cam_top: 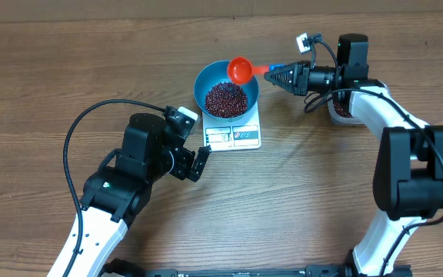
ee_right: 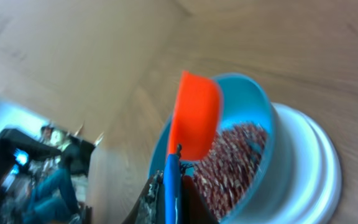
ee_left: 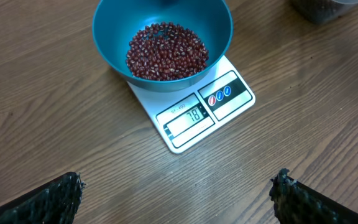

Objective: Scoop item into bowl and weigh 150g on scale
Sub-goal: 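Carry the empty scoop right over the clear bean tub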

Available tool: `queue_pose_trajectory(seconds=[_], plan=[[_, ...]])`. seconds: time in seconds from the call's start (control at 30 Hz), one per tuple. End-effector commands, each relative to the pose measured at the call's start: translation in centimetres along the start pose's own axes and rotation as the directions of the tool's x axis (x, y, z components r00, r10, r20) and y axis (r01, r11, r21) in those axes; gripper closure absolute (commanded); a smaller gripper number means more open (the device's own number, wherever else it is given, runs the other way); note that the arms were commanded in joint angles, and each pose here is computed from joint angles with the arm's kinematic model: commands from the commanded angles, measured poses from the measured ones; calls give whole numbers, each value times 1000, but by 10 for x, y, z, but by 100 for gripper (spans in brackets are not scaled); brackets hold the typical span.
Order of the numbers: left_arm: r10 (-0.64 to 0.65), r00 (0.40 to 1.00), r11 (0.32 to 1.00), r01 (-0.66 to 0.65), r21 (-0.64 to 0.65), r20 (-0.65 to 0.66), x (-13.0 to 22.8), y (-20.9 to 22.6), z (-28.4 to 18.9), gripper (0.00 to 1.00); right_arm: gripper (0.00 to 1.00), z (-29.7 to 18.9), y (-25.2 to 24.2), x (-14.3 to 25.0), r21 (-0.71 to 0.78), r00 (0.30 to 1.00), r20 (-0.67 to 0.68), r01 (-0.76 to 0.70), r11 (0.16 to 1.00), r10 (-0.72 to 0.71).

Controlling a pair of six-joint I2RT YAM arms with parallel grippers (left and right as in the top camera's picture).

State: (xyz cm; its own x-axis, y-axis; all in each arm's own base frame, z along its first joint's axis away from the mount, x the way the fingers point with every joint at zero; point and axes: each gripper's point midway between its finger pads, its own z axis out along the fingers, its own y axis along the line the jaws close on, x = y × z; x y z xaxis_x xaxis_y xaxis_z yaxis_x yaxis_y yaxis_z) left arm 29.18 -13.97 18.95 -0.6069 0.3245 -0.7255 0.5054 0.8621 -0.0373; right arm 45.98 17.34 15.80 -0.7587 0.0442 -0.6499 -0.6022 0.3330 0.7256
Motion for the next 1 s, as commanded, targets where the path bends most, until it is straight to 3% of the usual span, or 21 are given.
queue_pose_trajectory(seconds=[0.0,0.23,0.37,0.83,0.97], plan=[[18,1000,1000,-19,10,18,-2,-2,-4,0,96,-21,16,-31,200,997,50,54,978,-65],[19,1000,1000,-19,10,18,-2,-2,-4,0,96,-54,31,-29,428,996,14,70,901,-84],[18,1000,1000,-19,10,18,-2,-2,-4,0,96,-81,36,-26,575,998,8,47,817,-63],[18,1000,1000,-19,10,18,-2,-2,-4,0,96,-165,43,-5,882,1000,13,-8,472,-8],[18,1000,1000,-19,10,18,-2,-2,-4,0,96,-197,30,-5,948,1000,30,-27,318,-3]])
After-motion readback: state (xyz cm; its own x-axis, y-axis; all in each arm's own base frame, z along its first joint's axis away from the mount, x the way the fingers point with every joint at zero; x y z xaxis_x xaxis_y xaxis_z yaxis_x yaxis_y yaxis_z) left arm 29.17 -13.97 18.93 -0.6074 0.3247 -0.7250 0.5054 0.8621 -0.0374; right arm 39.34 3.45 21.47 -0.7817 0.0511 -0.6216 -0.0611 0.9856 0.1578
